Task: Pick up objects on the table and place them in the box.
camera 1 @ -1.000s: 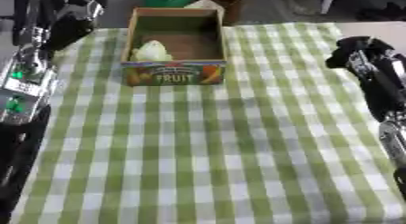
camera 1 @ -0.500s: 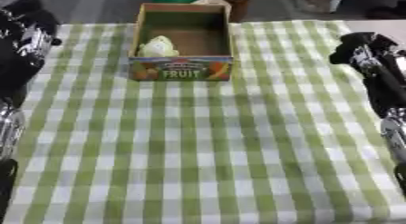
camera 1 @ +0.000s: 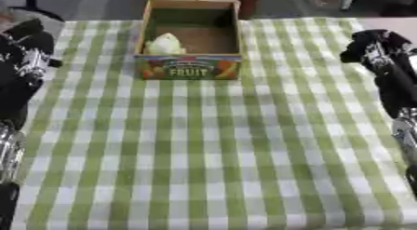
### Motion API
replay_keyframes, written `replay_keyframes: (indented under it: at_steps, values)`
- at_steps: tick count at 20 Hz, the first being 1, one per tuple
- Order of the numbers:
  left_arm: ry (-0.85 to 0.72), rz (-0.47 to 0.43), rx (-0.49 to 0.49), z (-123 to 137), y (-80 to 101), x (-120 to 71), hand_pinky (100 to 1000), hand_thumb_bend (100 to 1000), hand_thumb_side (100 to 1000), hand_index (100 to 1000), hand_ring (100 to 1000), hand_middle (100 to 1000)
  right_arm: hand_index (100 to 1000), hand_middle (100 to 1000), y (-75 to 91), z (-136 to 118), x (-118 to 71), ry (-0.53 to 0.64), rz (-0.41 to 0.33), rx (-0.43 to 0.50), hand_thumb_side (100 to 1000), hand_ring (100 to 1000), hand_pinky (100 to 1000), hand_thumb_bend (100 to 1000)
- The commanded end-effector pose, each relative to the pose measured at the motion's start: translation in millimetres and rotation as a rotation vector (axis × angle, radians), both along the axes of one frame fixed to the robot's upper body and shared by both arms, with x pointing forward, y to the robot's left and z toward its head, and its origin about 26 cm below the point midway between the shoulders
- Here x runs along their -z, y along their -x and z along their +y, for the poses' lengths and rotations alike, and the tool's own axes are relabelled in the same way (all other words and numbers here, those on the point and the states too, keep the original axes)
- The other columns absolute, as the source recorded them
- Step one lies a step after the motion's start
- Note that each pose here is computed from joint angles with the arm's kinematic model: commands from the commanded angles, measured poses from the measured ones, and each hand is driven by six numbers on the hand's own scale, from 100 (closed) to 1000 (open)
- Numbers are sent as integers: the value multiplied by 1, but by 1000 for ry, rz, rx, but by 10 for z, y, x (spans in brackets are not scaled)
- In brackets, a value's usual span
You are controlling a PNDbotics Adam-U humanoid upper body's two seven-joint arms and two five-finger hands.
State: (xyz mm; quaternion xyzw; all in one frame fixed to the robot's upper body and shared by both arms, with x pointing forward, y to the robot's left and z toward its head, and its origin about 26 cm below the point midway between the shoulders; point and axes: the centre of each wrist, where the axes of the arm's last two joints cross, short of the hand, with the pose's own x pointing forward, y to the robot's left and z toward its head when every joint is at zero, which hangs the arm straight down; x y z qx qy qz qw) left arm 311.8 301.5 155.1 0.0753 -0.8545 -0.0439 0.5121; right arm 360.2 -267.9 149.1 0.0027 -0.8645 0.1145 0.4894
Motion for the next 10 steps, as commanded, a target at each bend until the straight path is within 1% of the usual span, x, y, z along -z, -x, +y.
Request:
replay_keyframes:
  at_steps: [1,10]
  values:
    - [-2,-22,2,22,25,-68,604,338,423,748,869,835,667,541,4,-69,-92,21,-28,18,525,598,656,100]
    - [-2,-14,4,11,39,-45,603,336,425,746,869,836,667,542,4,-77,-104,19,-33,24,524,599,656,100]
